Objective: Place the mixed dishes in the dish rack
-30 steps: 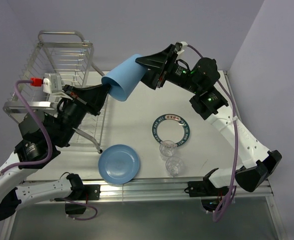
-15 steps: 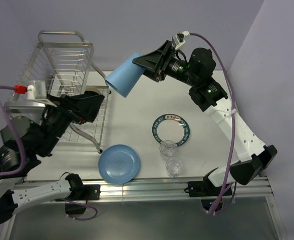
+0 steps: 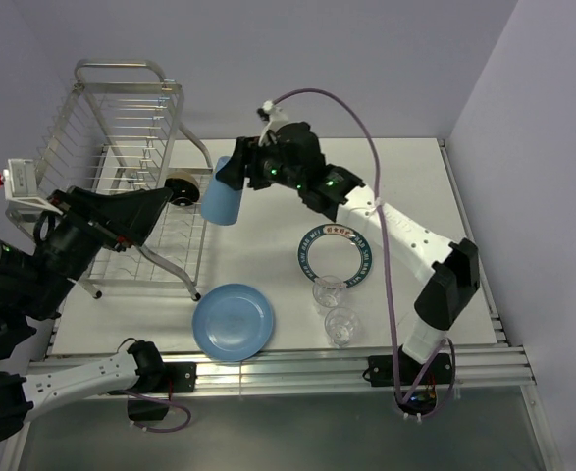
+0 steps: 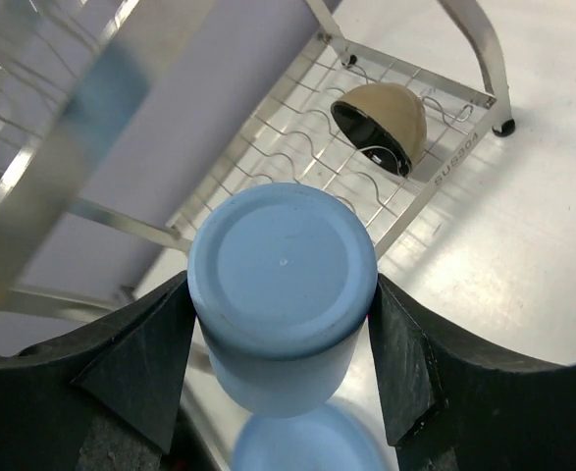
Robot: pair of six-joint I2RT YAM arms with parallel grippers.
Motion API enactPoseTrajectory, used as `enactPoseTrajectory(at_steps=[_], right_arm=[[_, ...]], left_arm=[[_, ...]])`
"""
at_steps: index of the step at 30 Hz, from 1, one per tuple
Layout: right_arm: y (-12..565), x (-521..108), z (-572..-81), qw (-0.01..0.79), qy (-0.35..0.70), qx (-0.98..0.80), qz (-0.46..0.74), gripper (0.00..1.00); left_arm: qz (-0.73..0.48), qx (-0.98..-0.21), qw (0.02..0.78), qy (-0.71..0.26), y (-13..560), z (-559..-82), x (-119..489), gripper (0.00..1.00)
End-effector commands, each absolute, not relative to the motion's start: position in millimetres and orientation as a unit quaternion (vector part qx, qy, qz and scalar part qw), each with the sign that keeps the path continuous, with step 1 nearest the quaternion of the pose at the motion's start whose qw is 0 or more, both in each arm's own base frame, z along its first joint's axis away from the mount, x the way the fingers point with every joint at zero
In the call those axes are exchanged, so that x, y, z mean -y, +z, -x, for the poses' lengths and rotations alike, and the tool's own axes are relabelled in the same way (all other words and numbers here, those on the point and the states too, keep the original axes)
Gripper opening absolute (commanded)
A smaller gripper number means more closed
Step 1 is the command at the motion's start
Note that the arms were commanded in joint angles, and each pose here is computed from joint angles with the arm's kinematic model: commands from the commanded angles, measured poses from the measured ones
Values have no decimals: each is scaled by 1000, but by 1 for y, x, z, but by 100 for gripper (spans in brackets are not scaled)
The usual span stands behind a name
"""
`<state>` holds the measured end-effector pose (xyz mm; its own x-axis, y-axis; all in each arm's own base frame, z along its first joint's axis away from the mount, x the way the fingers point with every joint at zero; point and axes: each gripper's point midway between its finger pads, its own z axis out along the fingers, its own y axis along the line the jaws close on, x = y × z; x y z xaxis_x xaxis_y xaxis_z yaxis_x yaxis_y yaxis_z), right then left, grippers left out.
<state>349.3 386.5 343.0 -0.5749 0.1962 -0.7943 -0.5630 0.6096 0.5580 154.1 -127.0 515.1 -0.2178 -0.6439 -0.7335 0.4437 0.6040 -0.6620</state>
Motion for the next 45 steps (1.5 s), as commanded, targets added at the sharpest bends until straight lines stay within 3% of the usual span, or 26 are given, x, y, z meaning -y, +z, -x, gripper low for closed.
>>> enactPoseTrajectory(at_steps=[1,17,24,45], right_arm=[[356,-403,-370,544,365,-736,171,0],[308,-495,-421,607,346,-683,213,0],[310,-523,-420,619,347,-664,236,0],[244,-562,-416,597,310,-671,311,0]], left_arm=[[67,-624,616,-476,543,-142,126,95],[63,-620,606,-494,534,-121,104,96],[68,-619,612,-487,526,-122,98,98],[85,-610,616,-491,516,-119,86,98]])
